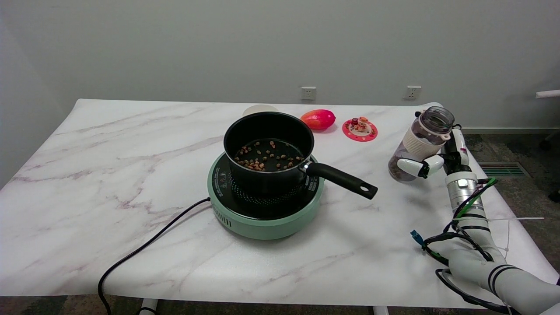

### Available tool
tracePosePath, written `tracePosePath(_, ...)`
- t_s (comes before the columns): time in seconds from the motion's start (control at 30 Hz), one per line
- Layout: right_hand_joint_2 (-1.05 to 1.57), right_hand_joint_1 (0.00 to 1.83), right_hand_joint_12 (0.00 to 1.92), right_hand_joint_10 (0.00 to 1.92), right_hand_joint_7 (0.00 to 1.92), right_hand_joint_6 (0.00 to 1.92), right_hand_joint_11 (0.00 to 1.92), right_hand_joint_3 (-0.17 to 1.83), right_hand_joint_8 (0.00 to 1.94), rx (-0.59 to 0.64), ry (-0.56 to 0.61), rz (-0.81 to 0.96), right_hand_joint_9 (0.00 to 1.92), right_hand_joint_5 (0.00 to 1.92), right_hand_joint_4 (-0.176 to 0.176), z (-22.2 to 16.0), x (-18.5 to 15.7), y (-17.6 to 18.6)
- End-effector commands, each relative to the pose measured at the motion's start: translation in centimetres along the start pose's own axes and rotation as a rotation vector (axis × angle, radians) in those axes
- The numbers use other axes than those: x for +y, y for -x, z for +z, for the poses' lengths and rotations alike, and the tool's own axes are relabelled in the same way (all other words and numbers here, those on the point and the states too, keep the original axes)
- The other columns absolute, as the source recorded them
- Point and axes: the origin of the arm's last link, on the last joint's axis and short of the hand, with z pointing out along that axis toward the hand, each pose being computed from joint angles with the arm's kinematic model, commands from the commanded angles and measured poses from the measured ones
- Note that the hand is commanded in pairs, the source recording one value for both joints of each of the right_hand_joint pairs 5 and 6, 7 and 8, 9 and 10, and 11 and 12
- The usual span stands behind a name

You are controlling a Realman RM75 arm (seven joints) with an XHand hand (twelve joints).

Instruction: Place the bottle onto the table.

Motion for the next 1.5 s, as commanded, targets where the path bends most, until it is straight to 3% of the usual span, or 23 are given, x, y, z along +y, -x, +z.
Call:
tracePosePath(0.03, -0.57, 1.25, 0.69, 0.72, 1.00, 0.54, 0.69, 1.08, 1.00, 0.013, 0.022, -0.027, 0.72, 0.54, 0.000, 0.0, 0.4, -1.7)
tracePosePath(0.87, -0.59, 1.27, 0.66, 0.70, 0.96, 0.47, 0.66, 1.03, 0.96, 0.022, 0.033, -0.052, 0.70, 0.47, 0.000, 0.2, 0.6, -3.1)
tracePosePath(1.23, -0.60, 1.26, 0.67, 0.70, 0.95, 0.47, 0.67, 1.04, 0.95, 0.047, 0.076, -0.123, 0.70, 0.47, 0.000, -0.8, 1.2, -6.7)
tracePosePath(1.5, -0.60, 1.24, 0.68, 0.71, 0.95, 0.45, 0.68, 1.01, 0.95, 0.148, 0.129, -0.147, 0.71, 0.45, 0.000, -2.6, 1.8, -11.2)
